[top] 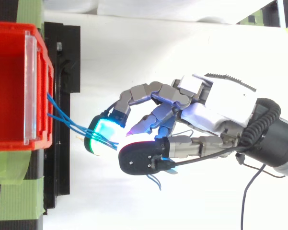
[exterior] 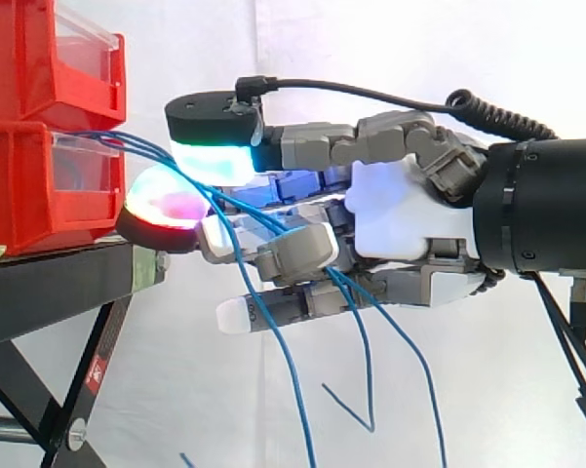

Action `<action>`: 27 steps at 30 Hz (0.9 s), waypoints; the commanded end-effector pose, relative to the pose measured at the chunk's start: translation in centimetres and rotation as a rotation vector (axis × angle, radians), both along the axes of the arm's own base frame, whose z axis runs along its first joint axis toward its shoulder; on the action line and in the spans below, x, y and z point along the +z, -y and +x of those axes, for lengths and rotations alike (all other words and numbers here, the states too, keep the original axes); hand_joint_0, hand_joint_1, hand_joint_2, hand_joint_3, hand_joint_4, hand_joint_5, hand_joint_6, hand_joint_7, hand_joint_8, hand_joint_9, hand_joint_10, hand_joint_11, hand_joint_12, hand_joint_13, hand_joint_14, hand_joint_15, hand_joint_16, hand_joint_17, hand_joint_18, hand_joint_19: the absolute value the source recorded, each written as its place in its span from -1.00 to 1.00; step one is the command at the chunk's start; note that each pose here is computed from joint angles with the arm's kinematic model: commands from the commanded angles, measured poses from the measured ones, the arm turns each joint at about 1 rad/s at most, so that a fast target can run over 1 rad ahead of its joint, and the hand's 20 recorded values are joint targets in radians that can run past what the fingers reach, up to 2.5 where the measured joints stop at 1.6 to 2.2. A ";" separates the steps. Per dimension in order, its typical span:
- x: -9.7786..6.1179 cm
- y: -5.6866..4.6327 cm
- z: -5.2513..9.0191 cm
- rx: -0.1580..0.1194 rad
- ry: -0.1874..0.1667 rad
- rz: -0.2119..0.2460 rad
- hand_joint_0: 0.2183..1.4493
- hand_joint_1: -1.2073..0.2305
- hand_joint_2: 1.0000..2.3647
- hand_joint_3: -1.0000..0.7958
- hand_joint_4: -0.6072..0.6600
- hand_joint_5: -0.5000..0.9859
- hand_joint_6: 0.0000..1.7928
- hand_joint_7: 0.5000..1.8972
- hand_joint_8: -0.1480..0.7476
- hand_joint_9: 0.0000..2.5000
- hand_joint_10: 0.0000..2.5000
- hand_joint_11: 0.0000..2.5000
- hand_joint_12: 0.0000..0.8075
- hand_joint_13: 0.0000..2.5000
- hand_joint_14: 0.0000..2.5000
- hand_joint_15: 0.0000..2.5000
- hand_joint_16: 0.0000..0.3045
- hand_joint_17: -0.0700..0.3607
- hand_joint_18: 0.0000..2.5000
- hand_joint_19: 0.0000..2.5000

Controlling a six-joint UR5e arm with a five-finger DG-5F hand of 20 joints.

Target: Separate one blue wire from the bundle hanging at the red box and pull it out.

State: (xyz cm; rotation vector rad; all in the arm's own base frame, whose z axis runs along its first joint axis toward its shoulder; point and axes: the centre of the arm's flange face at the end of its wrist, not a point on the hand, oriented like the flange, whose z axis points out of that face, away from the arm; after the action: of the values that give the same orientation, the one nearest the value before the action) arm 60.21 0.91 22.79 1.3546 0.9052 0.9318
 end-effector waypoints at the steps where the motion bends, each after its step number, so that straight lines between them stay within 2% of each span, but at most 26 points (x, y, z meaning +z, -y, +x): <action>1: 0.0 0.0 0.0 -0.002 -0.004 -0.003 -0.36 -0.26 -0.97 -0.05 0.26 -0.57 -0.04 -0.52 0.16 -0.12 -0.99 -0.13 -0.13 0.31 -0.99 0.24 -0.65 -0.11 -0.28 -0.58; 6: 0.8 0.1 -0.4 -0.004 -0.012 -0.011 -0.36 -0.26 -0.97 -0.05 0.27 -0.57 -0.04 -0.52 0.15 -0.12 -0.99 -0.12 -0.15 0.30 -0.99 0.25 -0.64 -0.11 -0.27 -0.57; 11: 2.4 0.4 -1.0 -0.007 -0.034 -0.053 -0.36 -0.26 -0.97 -0.05 0.25 -0.57 -0.04 -0.52 0.15 -0.12 -0.99 -0.13 -0.15 0.30 -0.99 0.25 -0.64 -0.11 -0.27 -0.56; 13: 3.6 0.6 -1.5 -0.011 -0.044 -0.082 -0.36 -0.27 -0.97 -0.06 0.25 -0.57 -0.05 -0.52 0.14 -0.12 -0.99 -0.12 -0.15 0.29 -0.99 0.25 -0.65 -0.11 -0.27 -0.56; 16: 4.3 0.7 -1.7 -0.012 -0.047 -0.101 -0.36 -0.28 -0.97 -0.05 0.25 -0.57 -0.05 -0.53 0.14 -0.12 -0.99 -0.13 -0.15 0.29 -0.99 0.26 -0.64 -0.11 -0.27 -0.56; 27: 4.5 0.7 -1.7 -0.012 -0.046 -0.104 -0.35 -0.32 -0.97 -0.07 0.25 -0.57 -0.05 -0.54 0.11 -0.12 -0.99 -0.11 -0.16 0.26 -0.99 0.26 -0.64 -0.11 -0.27 -0.55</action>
State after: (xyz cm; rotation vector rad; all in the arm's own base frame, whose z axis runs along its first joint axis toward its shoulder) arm 58.52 0.18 27.24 1.2960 0.9668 0.8359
